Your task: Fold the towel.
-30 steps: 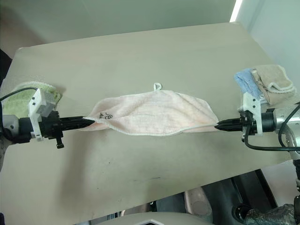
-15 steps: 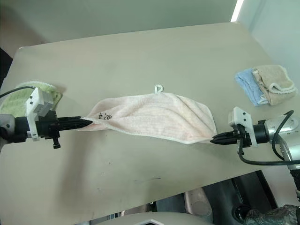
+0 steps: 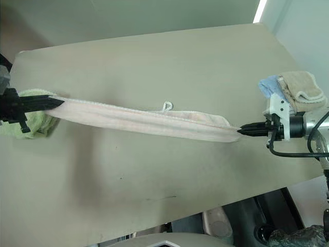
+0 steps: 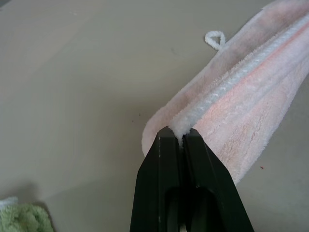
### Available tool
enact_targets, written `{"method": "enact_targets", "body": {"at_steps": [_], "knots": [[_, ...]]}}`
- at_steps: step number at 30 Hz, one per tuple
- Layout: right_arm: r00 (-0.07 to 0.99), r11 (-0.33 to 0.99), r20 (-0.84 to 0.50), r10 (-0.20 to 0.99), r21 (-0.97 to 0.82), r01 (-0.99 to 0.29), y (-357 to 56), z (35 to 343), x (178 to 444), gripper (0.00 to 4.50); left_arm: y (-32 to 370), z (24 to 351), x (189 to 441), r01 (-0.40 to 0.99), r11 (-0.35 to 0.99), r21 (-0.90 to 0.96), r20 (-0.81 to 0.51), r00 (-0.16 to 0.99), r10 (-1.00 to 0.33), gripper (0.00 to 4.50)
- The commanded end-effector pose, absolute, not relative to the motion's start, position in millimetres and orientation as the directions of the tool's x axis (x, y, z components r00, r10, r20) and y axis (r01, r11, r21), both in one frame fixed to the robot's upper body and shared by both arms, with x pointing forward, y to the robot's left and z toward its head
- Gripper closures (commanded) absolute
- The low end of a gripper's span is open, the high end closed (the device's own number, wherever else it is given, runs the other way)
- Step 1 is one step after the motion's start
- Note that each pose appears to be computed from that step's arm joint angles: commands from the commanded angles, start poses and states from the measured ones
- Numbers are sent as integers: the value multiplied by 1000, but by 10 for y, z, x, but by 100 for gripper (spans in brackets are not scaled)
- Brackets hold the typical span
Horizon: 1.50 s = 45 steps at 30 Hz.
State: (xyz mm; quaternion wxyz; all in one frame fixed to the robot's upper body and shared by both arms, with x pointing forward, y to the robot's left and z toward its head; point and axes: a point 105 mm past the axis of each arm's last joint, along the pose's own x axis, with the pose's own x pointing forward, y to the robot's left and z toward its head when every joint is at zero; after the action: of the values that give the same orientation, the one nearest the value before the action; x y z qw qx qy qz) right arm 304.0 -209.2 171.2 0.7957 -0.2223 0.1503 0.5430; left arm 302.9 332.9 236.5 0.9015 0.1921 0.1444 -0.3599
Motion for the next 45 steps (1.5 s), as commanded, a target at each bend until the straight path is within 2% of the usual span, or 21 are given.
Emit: {"method": "enact_targets", "body": {"at_steps": [1,4,8,11,13,15,21,24,29,37,42,45], "knots": [[528,408,-388,755,-351,-843,-2210,2037,3294,446,3387,2591,3106,645,689,331,-324,764,-558,450],[656,506,-283,700,-452,-735,-2251,2352,3646,446,3356,2811,3338,554,718,422,-210,830,-517,450],[789,604,-158,593,-562,-566,-2329,2764,4046,446,3424,3156,3664,355,802,481,-51,924,-378,450],[838,643,-55,544,-614,-457,-2319,3087,4213,446,3442,3482,3803,223,863,454,92,951,-295,450],[844,656,1,537,-629,-417,-2291,3256,4255,446,3410,3620,3808,212,867,452,137,943,-302,450],[834,648,9,551,-635,-421,-2271,3290,4259,446,3385,3637,3782,245,853,461,130,932,-338,450],[741,528,-138,657,-618,-583,-2256,2942,4125,446,3398,3353,3581,427,758,493,-35,880,-473,450],[621,409,-305,722,-537,-738,-2283,2510,3910,446,3395,3047,3368,582,687,434,-193,805,-561,450],[464,297,-436,771,-399,-867,-2265,2128,3588,446,3284,2674,3058,738,585,337,-370,675,-638,450],[292,198,-538,791,-227,-954,-2166,1789,3169,446,3093,2307,2729,815,542,203,-479,566,-671,450],[249,180,-552,795,-178,-967,-2136,1723,3042,446,2987,2102,2574,839,528,132,-528,510,-679,450],[272,190,-548,791,-201,-961,-2104,1720,3079,446,2979,1998,2552,835,539,113,-546,505,-668,450]]}}
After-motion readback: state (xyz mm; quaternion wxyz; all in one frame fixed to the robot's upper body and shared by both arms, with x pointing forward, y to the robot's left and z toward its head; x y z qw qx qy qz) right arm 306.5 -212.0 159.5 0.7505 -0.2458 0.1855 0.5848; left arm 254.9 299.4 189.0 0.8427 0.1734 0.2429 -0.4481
